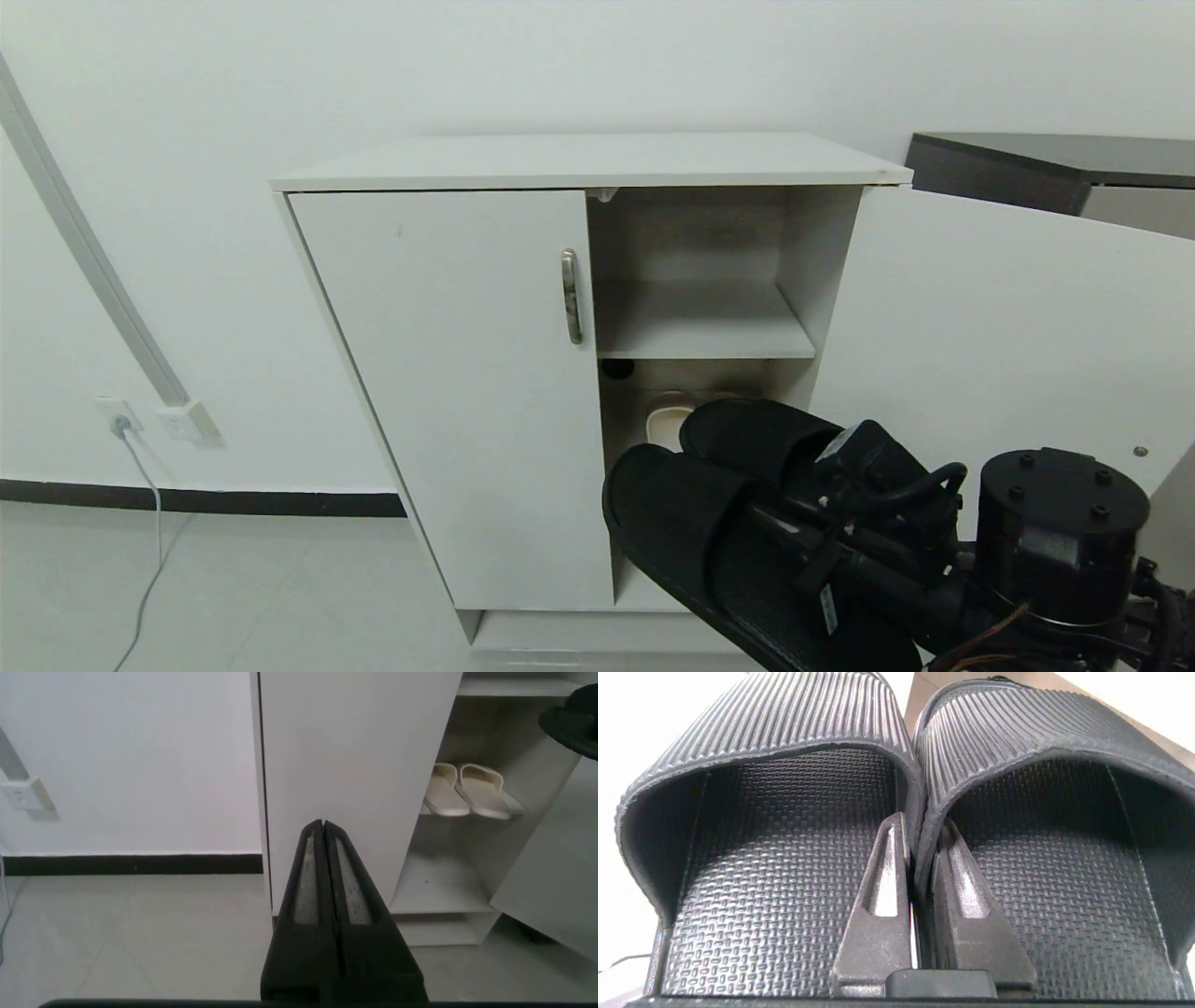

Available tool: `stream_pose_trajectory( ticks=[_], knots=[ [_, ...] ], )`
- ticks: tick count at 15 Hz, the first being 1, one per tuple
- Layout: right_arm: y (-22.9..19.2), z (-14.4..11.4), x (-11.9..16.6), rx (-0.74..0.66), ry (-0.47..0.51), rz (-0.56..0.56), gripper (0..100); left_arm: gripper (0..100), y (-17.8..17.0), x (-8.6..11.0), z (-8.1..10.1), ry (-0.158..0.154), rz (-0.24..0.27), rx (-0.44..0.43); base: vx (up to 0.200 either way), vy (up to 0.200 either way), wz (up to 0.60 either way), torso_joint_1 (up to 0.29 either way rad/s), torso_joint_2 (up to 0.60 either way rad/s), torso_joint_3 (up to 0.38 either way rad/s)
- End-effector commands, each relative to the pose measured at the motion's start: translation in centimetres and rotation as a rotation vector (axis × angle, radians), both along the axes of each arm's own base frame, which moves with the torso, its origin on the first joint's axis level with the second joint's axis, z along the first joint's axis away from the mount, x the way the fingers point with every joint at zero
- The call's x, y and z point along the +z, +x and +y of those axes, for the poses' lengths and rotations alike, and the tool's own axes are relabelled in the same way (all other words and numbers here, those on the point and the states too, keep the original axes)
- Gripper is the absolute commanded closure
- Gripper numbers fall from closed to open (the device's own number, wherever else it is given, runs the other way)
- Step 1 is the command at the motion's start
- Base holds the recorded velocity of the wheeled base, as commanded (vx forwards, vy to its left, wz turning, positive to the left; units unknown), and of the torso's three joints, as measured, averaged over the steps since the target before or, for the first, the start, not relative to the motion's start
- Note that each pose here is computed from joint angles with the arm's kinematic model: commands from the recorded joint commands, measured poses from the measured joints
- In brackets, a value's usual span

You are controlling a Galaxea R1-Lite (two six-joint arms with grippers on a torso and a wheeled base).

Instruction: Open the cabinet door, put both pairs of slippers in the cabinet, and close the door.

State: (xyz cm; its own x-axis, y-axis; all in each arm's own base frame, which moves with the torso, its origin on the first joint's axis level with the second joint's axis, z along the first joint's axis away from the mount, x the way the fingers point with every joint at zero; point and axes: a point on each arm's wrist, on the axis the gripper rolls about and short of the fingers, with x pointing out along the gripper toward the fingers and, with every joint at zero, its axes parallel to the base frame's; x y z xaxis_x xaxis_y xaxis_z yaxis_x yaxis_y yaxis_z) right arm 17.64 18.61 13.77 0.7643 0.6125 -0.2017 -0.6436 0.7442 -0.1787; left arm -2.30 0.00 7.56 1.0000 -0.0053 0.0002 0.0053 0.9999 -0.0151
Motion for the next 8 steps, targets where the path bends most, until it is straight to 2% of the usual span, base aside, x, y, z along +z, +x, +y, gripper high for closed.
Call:
stream_pose_trajectory(
  ticks=[1, 8],
  knots=[
    [0.0, 0.01, -0.05, 0.001, -0.001, 0.001, 100, 100, 0.01, 0.0, 0.0, 0.0, 0.002, -0.001, 0.0, 0.0, 0.0, 0.0, 0.0, 0.0],
    [-0.05, -0.04, 0.13, -0.001, 0.009, -0.006, 100, 100, 0.01, 0.0, 0.0, 0.0, 0.002, -0.001, 0.0, 0.0, 0.0, 0.0, 0.0, 0.0]
  ],
)
